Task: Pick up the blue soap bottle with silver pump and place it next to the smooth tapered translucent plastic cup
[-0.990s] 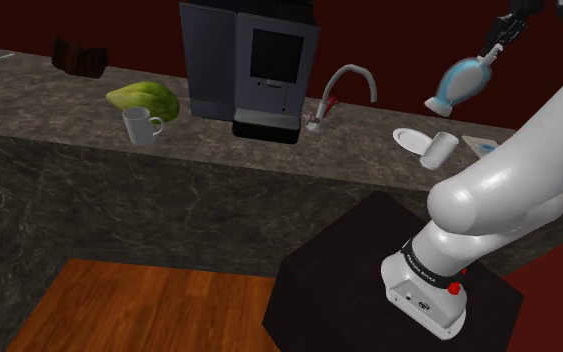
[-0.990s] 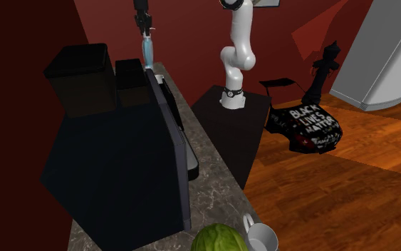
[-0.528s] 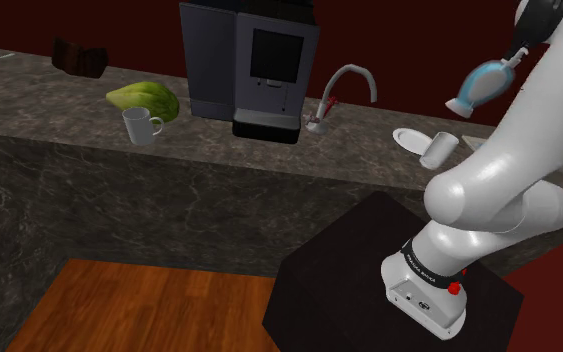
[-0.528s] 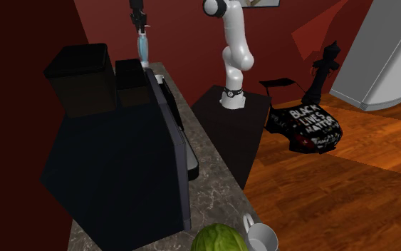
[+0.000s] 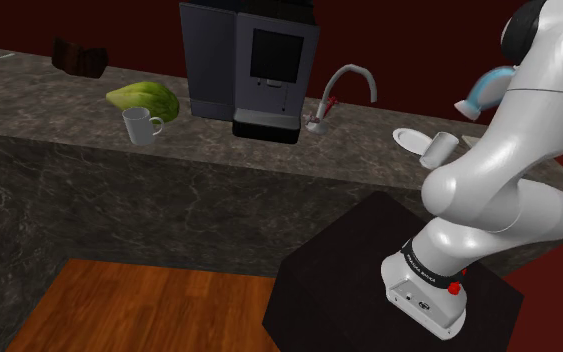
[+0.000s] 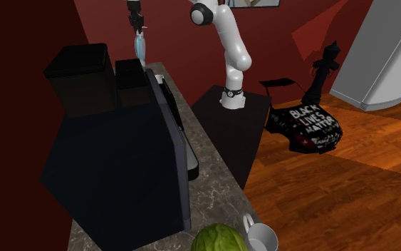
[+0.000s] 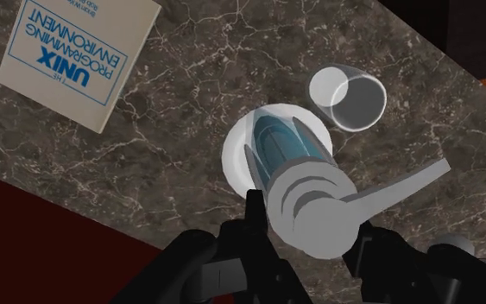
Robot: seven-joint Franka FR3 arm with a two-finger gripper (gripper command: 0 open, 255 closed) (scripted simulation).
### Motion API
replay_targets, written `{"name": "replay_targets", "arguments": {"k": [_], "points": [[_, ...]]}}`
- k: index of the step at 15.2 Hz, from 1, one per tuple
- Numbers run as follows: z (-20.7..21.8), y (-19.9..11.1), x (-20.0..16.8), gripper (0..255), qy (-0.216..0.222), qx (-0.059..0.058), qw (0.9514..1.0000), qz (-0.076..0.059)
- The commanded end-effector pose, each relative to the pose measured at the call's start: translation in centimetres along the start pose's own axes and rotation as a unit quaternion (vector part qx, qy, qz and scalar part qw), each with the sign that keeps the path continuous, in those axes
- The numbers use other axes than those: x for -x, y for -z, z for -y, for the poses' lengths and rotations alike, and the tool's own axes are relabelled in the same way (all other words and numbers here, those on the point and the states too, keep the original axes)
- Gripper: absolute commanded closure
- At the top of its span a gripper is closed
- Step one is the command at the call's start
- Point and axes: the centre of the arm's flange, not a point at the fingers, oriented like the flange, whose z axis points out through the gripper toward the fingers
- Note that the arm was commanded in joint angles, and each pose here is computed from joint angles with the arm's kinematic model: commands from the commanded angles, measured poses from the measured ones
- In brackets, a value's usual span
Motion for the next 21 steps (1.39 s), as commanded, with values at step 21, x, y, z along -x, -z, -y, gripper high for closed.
{"name": "replay_targets", "arguments": {"k": [21], "points": [[-0.7, -11.6, 1.0, 255, 0.0, 0.0, 1.0, 0.0]]}}
